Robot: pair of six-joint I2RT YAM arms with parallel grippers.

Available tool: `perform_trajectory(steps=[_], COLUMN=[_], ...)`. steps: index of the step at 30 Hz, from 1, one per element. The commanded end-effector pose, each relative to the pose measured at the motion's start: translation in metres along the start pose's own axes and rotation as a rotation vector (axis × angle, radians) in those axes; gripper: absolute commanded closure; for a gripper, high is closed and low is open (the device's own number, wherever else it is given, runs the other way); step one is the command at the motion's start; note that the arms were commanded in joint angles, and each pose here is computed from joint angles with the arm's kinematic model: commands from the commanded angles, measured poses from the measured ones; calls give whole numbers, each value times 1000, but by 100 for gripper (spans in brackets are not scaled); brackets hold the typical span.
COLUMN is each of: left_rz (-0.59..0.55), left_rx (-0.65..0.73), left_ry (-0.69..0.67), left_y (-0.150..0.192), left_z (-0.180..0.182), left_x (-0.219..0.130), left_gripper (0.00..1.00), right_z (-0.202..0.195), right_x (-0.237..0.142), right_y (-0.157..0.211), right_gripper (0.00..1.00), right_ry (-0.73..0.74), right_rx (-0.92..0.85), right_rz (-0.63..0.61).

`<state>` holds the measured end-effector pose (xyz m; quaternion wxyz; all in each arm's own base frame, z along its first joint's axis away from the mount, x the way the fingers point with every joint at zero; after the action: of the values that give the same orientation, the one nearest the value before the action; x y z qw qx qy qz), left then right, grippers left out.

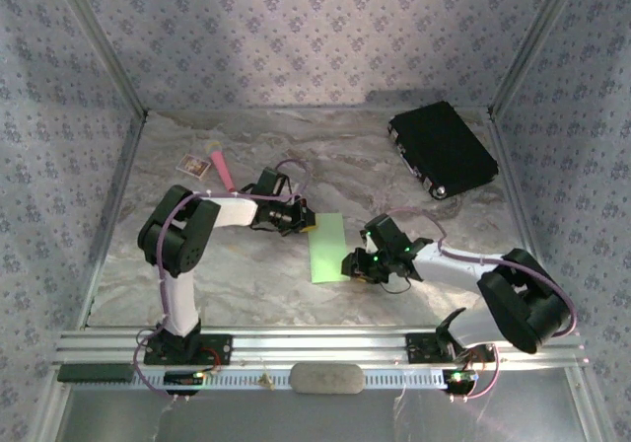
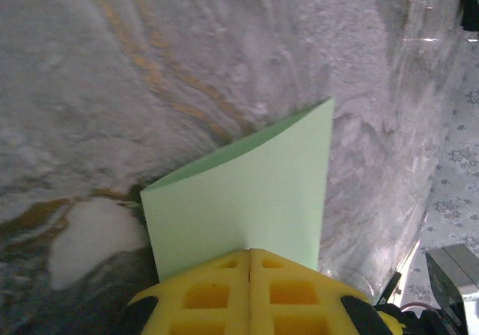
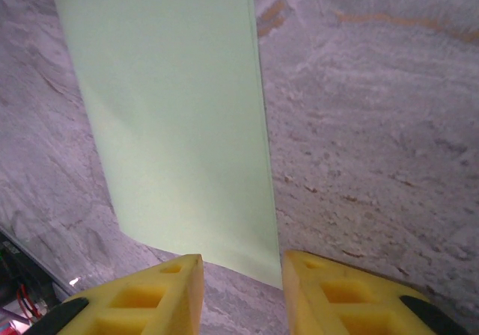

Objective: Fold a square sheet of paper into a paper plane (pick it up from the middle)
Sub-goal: Fold the paper in half at the center of the table.

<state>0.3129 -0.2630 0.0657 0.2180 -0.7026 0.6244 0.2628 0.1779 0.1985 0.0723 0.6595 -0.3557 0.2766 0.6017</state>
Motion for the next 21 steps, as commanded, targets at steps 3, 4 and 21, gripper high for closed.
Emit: perform_trajectory(steps=[3, 4, 21], left_rz=[18, 16, 24], left_rx=[-37, -42, -45], left_ry=[-50, -65, -102], left_y=[9, 10, 16], left_z=[28, 31, 38], left_x=[8, 8, 6], left_gripper=[98, 98, 99], right_z=[-1, -2, 10], right_x=[5, 4, 3], right_y=[2, 3, -4], right_gripper=[65, 64, 61], right_ry=[23, 17, -67], right_rx=[47, 56, 121], right_rz=[-13, -24, -77])
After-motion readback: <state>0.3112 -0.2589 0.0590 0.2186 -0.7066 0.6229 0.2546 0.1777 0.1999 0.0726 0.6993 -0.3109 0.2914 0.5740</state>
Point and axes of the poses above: each hand's point on the last joint's axis, 136 mm out from that joint toward the fingers, its own x axis out along the fingers, its own z axis along the line the jaws close on, y = z × x, the point moved 6 cm from there along -x, back along the fingers, and after that the axes turned 5 degrees about -x, right-handed, at the moved point
